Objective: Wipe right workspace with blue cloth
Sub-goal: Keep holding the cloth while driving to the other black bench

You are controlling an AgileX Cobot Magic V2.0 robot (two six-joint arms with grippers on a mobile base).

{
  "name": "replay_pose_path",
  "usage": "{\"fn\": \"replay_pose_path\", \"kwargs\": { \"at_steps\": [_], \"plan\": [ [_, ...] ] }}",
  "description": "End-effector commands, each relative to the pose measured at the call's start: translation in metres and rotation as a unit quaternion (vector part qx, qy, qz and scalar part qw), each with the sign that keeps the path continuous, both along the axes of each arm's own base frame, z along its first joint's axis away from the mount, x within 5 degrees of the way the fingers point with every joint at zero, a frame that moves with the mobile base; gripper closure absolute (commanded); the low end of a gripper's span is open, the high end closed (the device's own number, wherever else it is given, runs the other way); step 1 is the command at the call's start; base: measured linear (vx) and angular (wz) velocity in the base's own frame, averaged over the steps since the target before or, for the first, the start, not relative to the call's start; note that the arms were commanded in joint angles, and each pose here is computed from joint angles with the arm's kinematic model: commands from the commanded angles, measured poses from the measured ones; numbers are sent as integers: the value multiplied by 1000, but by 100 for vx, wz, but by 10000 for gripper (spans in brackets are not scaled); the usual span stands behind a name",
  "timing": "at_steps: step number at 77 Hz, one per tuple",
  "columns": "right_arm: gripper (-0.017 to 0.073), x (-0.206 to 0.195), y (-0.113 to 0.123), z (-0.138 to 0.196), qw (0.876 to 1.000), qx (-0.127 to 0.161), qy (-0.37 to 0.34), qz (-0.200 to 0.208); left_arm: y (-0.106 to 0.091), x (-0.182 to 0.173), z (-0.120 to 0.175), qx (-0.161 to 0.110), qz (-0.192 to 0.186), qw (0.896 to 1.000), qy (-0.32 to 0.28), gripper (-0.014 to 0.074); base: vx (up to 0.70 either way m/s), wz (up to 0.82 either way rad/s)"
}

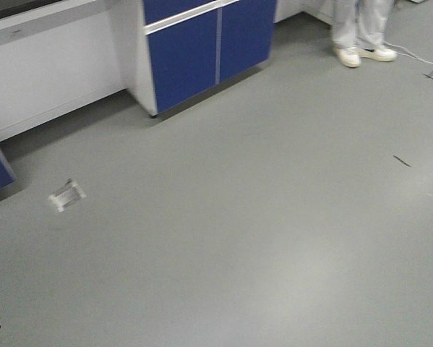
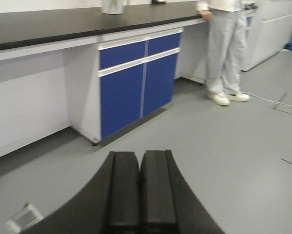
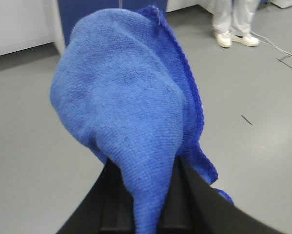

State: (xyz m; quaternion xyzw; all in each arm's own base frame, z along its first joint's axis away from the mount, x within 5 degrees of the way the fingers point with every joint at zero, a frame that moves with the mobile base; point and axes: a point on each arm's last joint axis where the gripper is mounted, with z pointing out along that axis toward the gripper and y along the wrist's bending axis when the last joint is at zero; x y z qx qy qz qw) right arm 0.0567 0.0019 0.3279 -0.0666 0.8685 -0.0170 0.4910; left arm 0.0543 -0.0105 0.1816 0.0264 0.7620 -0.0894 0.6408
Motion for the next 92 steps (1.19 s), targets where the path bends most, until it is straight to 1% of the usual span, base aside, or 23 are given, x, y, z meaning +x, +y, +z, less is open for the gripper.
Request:
{"fn": "replay_pose_path", "kwargs": {
  "at_steps": [1,18,36,92],
  "plan": [
    [564,3,0,14,999,-4,-48,0,0,0,16,-10,1,999,-52,600,24,-56],
    [564,3,0,14,999,-4,-48,0,0,0,16,-10,1,999,-52,600,26,-46],
    [564,3,0,14,999,-4,-46,0,0,0,16,-10,1,999,-52,600,32,-21],
    [564,3,0,14,999,-4,-46,0,0,0,16,-10,1,999,-52,600,40,8]
  ]
}}
